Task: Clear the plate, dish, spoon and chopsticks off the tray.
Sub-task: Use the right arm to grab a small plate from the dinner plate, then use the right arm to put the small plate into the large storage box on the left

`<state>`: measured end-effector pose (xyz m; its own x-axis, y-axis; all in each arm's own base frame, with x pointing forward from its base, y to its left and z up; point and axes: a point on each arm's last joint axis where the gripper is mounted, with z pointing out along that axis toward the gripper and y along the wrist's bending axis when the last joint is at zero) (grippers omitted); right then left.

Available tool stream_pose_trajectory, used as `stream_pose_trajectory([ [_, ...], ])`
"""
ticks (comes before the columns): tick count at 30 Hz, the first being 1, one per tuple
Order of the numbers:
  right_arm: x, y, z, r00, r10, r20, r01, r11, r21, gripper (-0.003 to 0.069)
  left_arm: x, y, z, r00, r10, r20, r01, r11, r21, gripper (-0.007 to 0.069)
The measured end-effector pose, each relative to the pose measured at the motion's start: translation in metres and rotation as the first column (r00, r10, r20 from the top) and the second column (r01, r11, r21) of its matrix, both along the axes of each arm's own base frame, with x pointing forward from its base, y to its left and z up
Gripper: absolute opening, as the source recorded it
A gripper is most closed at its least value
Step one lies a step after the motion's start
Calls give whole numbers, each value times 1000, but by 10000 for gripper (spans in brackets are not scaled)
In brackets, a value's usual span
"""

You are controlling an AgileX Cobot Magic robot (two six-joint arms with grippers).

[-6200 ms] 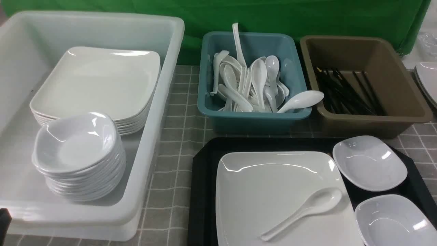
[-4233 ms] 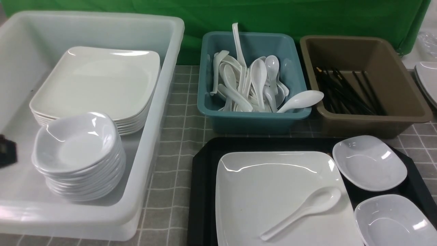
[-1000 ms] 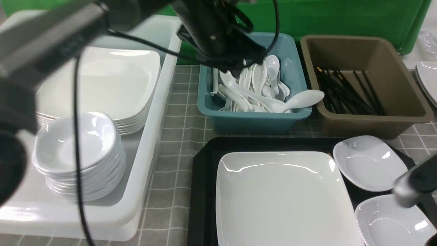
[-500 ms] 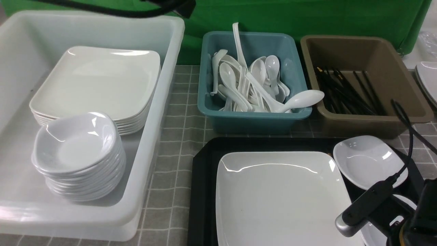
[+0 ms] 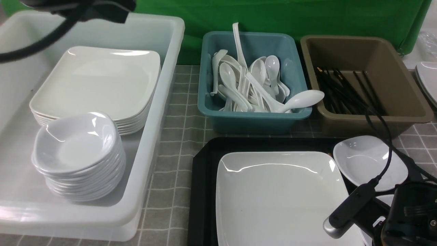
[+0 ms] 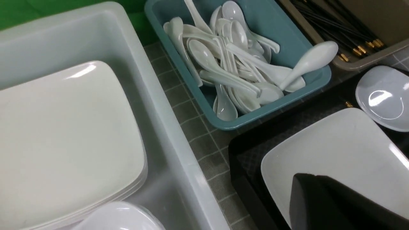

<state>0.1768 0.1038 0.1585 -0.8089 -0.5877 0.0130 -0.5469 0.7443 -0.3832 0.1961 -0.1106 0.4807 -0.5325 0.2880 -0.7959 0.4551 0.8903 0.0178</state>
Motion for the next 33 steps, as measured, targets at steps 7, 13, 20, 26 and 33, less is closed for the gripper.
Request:
stream_pose_trajectory([
  [7,4,3,2,997,69,26,-69,998,4,160,-21,14,15,998,7,67,-4,999,-35,2],
  [13,-3,-3,26,995,50,85,-53,998,33,104,-27,19,19,996,24,91,-21,999,-38,2],
  [20,-12,-11,99,974,-64,215,30,987,156,66,-26,23,19,993,78,86,-74,996,-44,2],
  [26,-9,7,199,920,-73,385,-118,885,451,66,-26,50,18,954,284,98,-289,957,36,2],
  [33,11,100,267,868,144,475,-459,597,658,66,-53,86,-1,899,436,45,-435,900,-17,2],
])
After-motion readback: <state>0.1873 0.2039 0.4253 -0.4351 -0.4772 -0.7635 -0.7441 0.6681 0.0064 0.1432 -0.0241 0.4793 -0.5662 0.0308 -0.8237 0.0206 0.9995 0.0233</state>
